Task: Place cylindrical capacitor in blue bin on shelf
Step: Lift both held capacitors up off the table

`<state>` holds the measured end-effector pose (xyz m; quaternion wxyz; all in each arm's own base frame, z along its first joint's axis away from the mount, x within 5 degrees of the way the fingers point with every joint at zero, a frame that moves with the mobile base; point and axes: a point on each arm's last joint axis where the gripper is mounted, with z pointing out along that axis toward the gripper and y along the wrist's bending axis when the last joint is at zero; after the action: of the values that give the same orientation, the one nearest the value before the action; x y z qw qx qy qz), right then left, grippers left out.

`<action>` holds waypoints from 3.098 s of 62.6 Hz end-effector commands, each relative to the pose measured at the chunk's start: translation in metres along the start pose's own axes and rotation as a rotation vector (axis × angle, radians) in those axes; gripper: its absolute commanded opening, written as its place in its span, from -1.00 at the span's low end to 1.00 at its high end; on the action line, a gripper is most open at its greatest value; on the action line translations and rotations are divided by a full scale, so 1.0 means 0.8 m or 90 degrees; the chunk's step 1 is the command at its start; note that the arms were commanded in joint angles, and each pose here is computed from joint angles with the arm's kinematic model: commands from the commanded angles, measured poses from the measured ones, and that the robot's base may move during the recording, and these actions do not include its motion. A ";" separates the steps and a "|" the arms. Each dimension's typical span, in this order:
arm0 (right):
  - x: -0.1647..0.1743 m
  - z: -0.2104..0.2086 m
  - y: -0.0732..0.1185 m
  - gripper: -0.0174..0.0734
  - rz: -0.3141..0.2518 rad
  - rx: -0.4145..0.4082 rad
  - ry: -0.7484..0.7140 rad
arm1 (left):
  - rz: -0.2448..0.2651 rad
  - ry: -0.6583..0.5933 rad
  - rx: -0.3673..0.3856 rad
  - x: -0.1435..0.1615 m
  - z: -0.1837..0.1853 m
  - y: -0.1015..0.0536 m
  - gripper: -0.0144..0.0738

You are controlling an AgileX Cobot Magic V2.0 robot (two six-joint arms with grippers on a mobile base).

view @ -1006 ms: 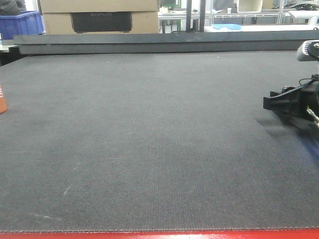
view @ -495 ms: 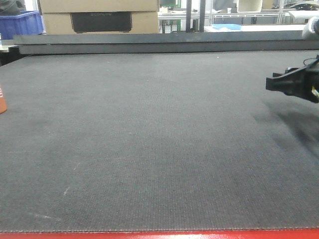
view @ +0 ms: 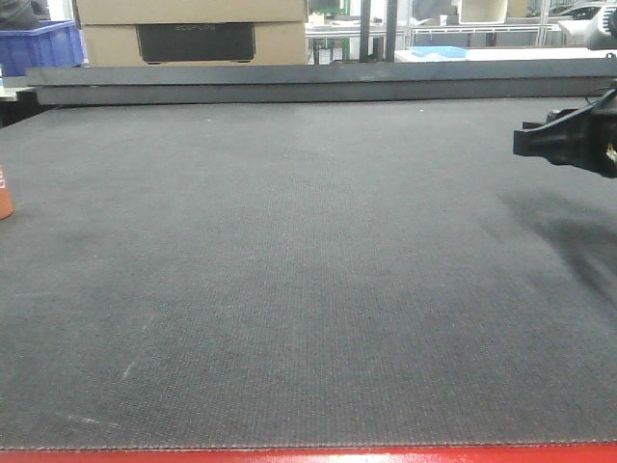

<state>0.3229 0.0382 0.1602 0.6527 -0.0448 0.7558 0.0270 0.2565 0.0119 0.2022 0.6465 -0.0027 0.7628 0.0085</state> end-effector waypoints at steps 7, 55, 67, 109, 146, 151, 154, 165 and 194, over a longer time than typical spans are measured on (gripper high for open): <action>-0.009 -0.001 -0.001 -0.97 -0.005 -0.001 -0.016 | -0.016 -0.013 -0.004 0.007 0.045 0.001 0.54; -0.007 -0.001 -0.001 -0.97 -0.006 -0.001 -0.005 | -0.051 0.020 -0.048 0.057 0.128 0.012 0.50; -0.007 -0.001 -0.001 -0.97 -0.006 -0.001 -0.005 | -0.051 0.018 -0.048 0.056 0.130 0.012 -0.25; -0.138 -0.048 -0.005 -0.97 0.007 -0.008 0.172 | 0.001 0.096 -0.022 -0.154 0.050 0.008 -0.93; -0.295 -0.209 -0.002 -0.97 0.038 -0.045 0.218 | 0.004 0.209 0.000 -0.263 -0.123 -0.006 -0.93; -0.295 -0.230 -0.001 -0.97 0.044 -0.053 0.221 | 0.003 0.185 0.028 -0.268 -0.150 -0.015 -0.93; -0.295 -0.240 -0.001 -0.97 0.043 -0.055 0.223 | 0.005 0.179 0.040 -0.268 -0.164 -0.018 -0.93; -0.299 -0.268 0.000 -0.97 0.041 -0.059 0.213 | 0.010 0.185 0.054 -0.265 -0.199 -0.020 -0.93; -0.300 -0.272 0.000 -0.97 0.041 -0.059 0.208 | 0.015 0.186 0.049 -0.264 -0.205 -0.019 -0.93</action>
<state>0.1438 0.0252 0.4265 0.5047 -0.0566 0.8580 0.0769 0.1312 -0.0063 0.4354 0.5200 0.0268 0.8537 -0.0109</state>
